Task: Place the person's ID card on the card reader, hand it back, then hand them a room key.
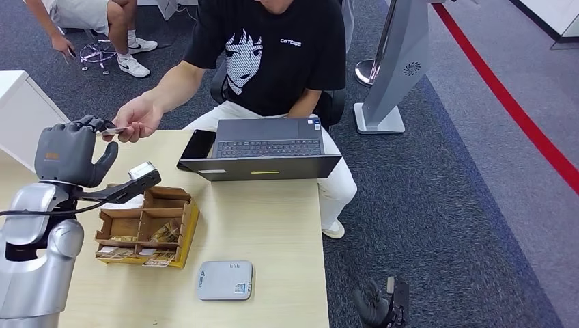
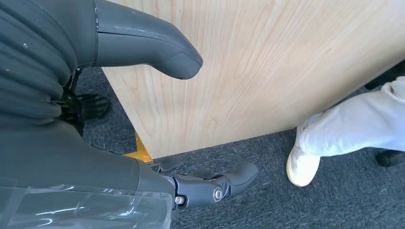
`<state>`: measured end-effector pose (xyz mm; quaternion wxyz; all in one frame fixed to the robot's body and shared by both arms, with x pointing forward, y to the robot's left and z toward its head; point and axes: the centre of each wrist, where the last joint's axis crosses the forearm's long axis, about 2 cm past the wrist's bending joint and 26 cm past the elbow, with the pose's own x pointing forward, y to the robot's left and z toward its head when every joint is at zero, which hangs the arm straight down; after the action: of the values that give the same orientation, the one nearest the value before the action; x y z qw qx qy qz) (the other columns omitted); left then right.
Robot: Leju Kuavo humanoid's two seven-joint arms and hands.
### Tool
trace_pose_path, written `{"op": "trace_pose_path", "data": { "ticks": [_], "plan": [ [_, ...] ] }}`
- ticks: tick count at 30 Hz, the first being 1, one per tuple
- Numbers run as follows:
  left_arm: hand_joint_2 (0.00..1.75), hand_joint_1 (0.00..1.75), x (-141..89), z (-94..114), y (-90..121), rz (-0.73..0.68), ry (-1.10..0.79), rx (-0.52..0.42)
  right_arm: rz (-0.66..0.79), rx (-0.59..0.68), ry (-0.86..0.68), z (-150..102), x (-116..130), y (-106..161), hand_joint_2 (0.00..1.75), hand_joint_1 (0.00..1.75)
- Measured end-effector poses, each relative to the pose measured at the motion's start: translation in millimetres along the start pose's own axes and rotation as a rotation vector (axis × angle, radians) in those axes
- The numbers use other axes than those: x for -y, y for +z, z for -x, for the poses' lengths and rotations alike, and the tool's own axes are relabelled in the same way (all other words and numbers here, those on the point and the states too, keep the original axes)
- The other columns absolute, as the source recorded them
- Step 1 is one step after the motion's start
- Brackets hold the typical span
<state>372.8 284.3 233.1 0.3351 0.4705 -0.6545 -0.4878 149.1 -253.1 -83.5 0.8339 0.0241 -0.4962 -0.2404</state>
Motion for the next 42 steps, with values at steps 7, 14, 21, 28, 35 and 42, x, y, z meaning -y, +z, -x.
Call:
{"op": "trace_pose_path", "data": {
  "ticks": [7,14,21,28,35,42],
  "plan": [
    [1.75,0.00,6.5,-26.1,39.4,-0.091,0.047,0.053,0.036,0.007,-0.026,7.9,9.7,9.4,1.75,0.00],
    [1.75,0.00,11.9,-42.1,69.7,-0.142,0.051,0.107,0.078,0.025,-0.052,12.0,19.7,15.9,1.75,0.00],
    [1.75,0.00,32.5,-70.0,123.2,-0.068,0.047,0.176,0.129,0.052,-0.037,15.5,35.7,24.4,1.75,0.00],
    [1.75,0.00,58.1,-80.4,177.5,0.168,0.066,0.195,0.151,0.064,0.009,14.9,42.8,26.3,1.75,0.00],
    [1.75,0.00,67.4,-71.3,201.2,0.300,0.009,0.169,0.147,0.067,0.034,13.2,43.5,24.9,1.75,0.00],
    [1.75,0.00,74.7,-65.4,212.9,0.356,-0.002,0.167,0.138,0.074,0.050,10.0,41.6,21.1,1.75,0.00]
  ]
}}
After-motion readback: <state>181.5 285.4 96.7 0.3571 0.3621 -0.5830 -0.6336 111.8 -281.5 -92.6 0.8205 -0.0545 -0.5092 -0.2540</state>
